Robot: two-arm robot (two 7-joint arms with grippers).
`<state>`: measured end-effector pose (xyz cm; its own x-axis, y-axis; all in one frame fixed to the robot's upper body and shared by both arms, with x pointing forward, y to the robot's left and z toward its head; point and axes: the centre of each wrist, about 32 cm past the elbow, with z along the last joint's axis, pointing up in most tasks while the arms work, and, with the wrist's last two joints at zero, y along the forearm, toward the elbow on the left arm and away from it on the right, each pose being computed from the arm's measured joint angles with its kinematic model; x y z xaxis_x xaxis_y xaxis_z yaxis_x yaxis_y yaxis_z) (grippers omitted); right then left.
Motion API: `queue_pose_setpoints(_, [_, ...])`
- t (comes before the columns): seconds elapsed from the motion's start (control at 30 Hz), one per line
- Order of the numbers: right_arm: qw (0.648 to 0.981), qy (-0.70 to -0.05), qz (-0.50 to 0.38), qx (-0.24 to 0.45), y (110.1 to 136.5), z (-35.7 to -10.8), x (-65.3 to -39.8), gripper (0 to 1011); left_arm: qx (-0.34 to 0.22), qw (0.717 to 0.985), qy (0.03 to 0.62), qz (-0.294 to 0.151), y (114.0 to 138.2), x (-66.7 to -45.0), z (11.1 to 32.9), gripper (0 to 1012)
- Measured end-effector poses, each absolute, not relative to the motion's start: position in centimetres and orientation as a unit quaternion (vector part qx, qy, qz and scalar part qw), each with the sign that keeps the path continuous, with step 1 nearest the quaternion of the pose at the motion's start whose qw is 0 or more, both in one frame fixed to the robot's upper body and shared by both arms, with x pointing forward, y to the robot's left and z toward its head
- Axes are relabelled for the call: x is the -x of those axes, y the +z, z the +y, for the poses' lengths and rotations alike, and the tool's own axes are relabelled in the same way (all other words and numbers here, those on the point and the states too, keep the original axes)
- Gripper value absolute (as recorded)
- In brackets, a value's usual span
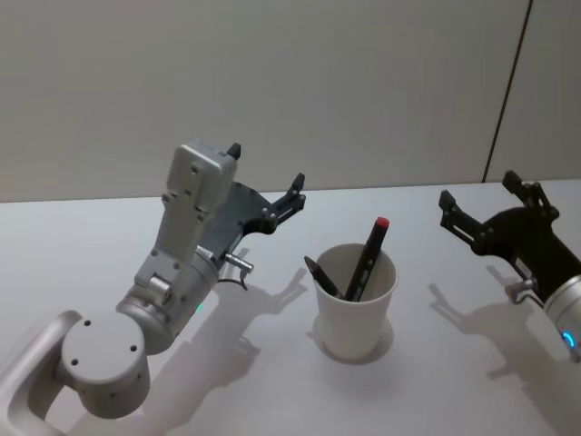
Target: Place the pen into the pen holder.
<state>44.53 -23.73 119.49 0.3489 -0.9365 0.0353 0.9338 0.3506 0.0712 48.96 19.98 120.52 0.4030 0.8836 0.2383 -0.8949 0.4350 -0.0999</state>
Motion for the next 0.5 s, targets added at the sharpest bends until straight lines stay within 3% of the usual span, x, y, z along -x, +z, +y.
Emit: queue_pose_setpoints(0.5, [0.816, -0.578, -0.035, -0.012, 118.83, -23.75, -44.33, 1001, -0.029, 0.837, 0.531, -0.126, 120.42, -49.2, 19.81, 1001])
